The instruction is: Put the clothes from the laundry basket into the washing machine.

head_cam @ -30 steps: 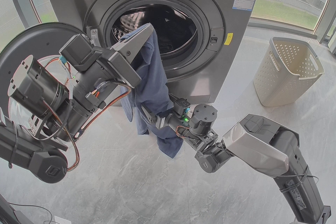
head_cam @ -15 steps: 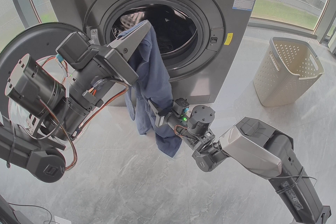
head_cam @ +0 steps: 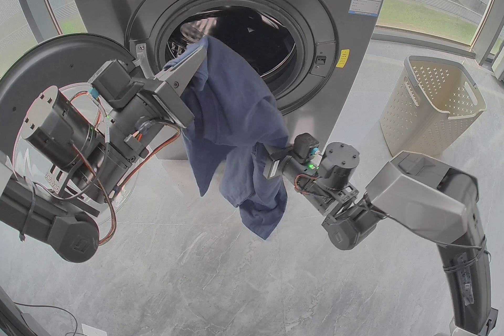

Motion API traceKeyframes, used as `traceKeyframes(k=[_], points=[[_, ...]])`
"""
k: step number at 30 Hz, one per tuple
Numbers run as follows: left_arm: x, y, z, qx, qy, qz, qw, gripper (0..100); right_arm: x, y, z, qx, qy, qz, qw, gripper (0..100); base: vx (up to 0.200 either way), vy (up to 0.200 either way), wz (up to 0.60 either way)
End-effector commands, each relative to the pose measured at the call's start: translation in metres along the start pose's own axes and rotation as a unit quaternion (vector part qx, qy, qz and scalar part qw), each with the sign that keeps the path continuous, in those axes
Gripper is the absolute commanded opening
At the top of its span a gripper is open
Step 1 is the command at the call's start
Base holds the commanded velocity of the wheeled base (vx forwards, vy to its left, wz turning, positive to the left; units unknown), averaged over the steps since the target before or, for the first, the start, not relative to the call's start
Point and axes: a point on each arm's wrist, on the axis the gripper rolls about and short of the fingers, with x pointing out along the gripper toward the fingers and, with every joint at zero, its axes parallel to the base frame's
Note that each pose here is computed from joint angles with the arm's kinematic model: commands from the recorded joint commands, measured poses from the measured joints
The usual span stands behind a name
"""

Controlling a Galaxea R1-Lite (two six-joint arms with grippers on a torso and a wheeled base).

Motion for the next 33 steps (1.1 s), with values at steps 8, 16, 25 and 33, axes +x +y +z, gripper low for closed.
traceKeyframes(k=[8,16,25,33], points=[[-0.012,0.040,-0.066,0.002,0.104,0.061,0.9927,0,-0.017,-0.009,0.074,0.010,-0.054,-0.011,0.9984,0,0.000,0.000,0.00],[-0.030,0.047,-0.103,0.022,0.178,0.067,0.9815,0,-0.007,-0.003,0.092,0.012,-0.086,-0.010,0.9962,0,0.000,0.000,0.00],[-0.030,0.052,-0.113,0.033,0.187,0.070,0.9792,100,-0.008,0.001,0.111,0.013,-0.105,-0.009,0.9944,0,0.000,0.000,0.00],[-0.051,0.051,-0.137,0.028,0.248,0.065,0.9661,100,-0.007,0.002,0.115,0.013,-0.105,-0.009,0.9943,0,0.000,0.000,0.00]])
